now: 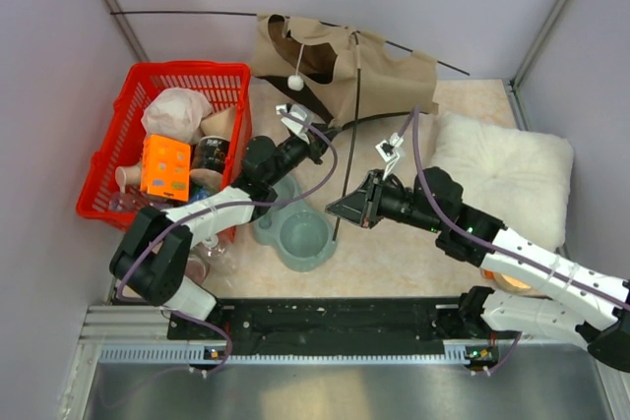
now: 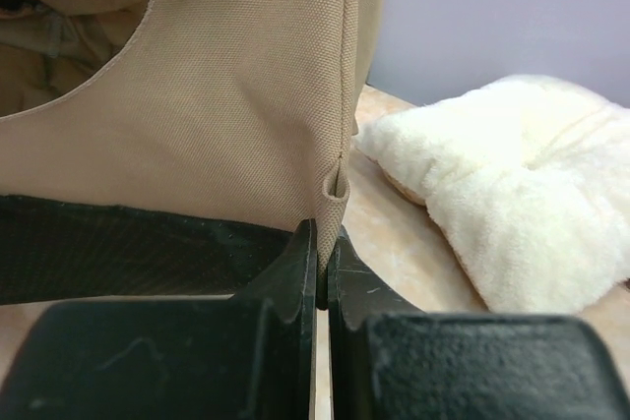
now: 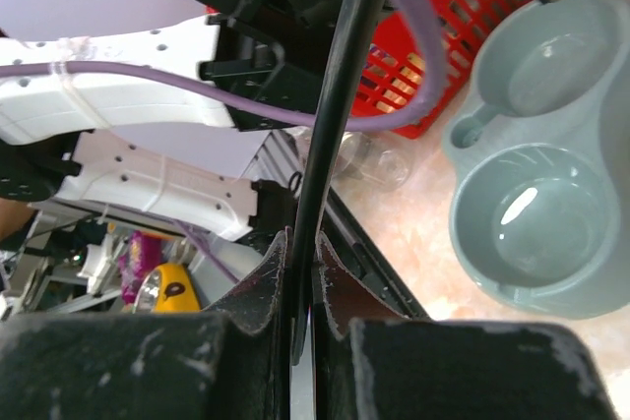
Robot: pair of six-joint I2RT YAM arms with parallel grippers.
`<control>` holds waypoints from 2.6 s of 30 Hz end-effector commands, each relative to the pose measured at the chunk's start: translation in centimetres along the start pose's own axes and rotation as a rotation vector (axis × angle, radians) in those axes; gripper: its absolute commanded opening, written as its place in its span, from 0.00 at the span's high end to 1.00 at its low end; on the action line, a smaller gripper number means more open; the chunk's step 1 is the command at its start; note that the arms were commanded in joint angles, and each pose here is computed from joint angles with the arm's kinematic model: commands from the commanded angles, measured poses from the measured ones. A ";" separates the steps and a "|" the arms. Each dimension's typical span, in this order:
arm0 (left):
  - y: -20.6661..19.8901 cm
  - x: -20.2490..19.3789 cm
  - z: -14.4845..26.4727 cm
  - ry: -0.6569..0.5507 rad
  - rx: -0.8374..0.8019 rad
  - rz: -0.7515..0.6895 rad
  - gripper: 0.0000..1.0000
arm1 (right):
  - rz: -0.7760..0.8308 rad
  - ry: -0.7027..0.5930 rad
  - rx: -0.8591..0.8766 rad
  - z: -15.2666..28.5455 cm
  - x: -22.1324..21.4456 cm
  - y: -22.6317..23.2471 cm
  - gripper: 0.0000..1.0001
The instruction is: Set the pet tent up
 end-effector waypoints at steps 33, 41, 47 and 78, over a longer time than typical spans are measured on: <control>-4.4 1.9 6.1 0.132 -0.246 0.113 1.00 | 0.229 -0.888 -0.047 -3.7 12.7 3.3 1.00; -4.8 0.7 7.5 0.174 -0.251 0.149 1.00 | 0.273 -1.003 -0.133 -5.1 14.7 3.1 1.00; -4.8 -0.3 8.8 0.213 -0.236 0.147 1.00 | 0.304 -1.089 -0.220 -5.2 16.3 3.1 1.00; -4.9 -3.6 12.1 0.352 -0.182 0.091 1.00 | 0.296 -1.280 -0.277 -6.2 21.1 4.5 1.00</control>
Point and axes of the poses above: each gripper's point midway between its finger pads, its own z axis back along the fingers, its own y axis along the line the jaws close on, x = y × z, the point moved 10 cm from there along z, back along the fingers, and after that the axes turned 3 degrees about z, right-handed, at the moved point
